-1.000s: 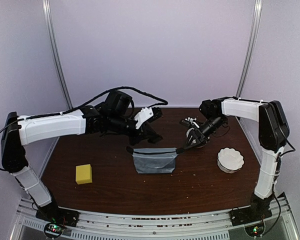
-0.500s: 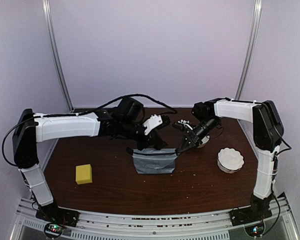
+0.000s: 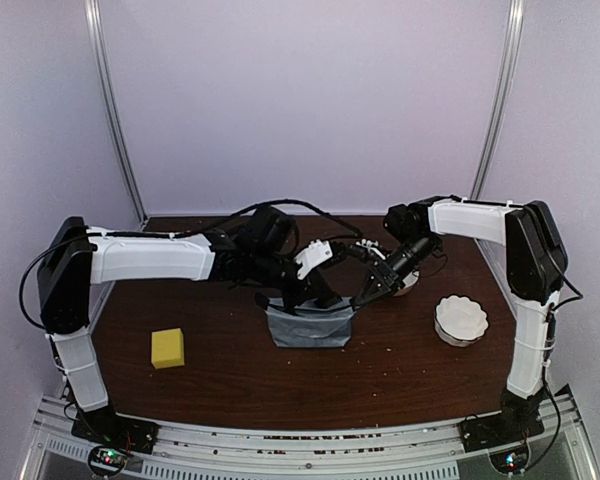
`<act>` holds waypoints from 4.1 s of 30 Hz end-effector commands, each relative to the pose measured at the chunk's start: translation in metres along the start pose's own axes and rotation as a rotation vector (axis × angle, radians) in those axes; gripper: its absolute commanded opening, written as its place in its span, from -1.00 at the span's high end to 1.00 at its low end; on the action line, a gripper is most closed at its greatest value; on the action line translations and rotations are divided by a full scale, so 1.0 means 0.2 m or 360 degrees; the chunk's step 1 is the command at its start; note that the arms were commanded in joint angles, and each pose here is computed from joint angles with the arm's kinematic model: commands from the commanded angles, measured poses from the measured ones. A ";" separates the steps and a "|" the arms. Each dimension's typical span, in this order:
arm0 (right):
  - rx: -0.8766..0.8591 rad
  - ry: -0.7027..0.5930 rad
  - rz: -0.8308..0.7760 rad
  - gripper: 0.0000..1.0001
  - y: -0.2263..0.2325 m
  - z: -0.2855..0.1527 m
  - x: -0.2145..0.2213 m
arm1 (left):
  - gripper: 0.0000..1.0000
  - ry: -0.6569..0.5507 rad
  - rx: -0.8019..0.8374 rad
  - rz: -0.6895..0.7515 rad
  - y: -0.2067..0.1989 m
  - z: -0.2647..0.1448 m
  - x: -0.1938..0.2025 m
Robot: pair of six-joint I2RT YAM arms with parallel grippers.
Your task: Sort the hair-cutting tools
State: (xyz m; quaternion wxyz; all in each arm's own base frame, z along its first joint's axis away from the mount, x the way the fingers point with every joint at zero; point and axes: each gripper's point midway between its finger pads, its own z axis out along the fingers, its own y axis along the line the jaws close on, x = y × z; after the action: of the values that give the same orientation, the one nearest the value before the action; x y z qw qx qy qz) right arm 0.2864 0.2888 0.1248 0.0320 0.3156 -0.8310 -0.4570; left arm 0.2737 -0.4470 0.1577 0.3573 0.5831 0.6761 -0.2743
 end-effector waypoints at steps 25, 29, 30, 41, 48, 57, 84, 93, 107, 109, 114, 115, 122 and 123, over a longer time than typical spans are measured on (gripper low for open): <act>-0.0017 0.0009 -0.0109 0.93 0.10 -0.03 0.04 | 1.00 0.0217 -0.0118 -0.0243 -0.01 0.17 0.16; -0.0028 0.0008 -0.0124 0.93 0.12 -0.04 0.05 | 1.00 0.0238 -0.0111 -0.0237 0.02 0.24 0.18; -0.0028 0.0007 -0.0129 0.93 0.13 -0.04 0.05 | 1.00 0.0237 -0.0105 -0.0235 0.02 0.25 0.18; -0.0027 0.0008 -0.0136 0.92 0.12 -0.04 0.04 | 0.55 0.0098 -0.0080 -0.0305 0.00 0.20 0.06; -0.0011 0.0012 -0.0161 0.91 0.12 -0.05 0.05 | 0.33 -0.0009 -0.0238 -0.0321 0.01 -0.13 -0.10; 0.0018 0.0007 -0.0233 0.88 0.14 -0.07 0.05 | -0.04 0.0511 -0.1137 -0.0785 0.22 -0.86 0.40; 0.0073 0.0063 -0.0314 0.59 0.16 -0.10 0.08 | 0.64 0.1119 -0.1517 -0.1890 -0.01 -0.89 1.50; 0.0300 0.0064 -0.0398 0.05 0.15 -0.21 0.11 | 1.00 0.0754 -0.1202 -0.1568 0.08 -0.88 0.94; 0.0628 -0.0174 -0.0639 -0.21 0.41 -0.56 -0.01 | 1.00 -0.0179 -0.0468 -0.0658 0.01 -0.82 0.02; 0.0478 -0.0206 -0.0709 -0.33 0.55 -0.53 -0.05 | 1.00 -0.0227 -0.0441 -0.0529 -0.01 -0.78 -0.04; 0.0333 -0.0279 -0.0861 -0.99 0.78 -0.40 -0.18 | 1.00 -0.0392 -0.0353 -0.0390 -0.04 -0.71 -0.22; 0.0338 -0.0310 -0.0867 -1.00 0.80 -0.38 -0.21 | 1.00 -0.0399 -0.0343 -0.0369 -0.06 -0.70 -0.24; 0.0188 -0.0418 -0.0825 -1.00 0.88 -0.27 -0.37 | 1.00 -0.0457 -0.0184 -0.0290 -0.17 -0.63 -0.32; 0.0175 -0.0392 -0.0841 -1.00 0.88 -0.24 -0.37 | 1.00 -0.0458 -0.0170 -0.0286 -0.18 -0.63 -0.32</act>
State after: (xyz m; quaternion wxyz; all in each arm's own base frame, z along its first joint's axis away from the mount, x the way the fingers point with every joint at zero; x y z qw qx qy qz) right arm 0.2691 0.3369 0.3049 -0.2110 0.4716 -0.7538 -0.4061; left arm 0.2293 -0.3723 0.2506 0.4217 0.4349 0.7316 -0.3127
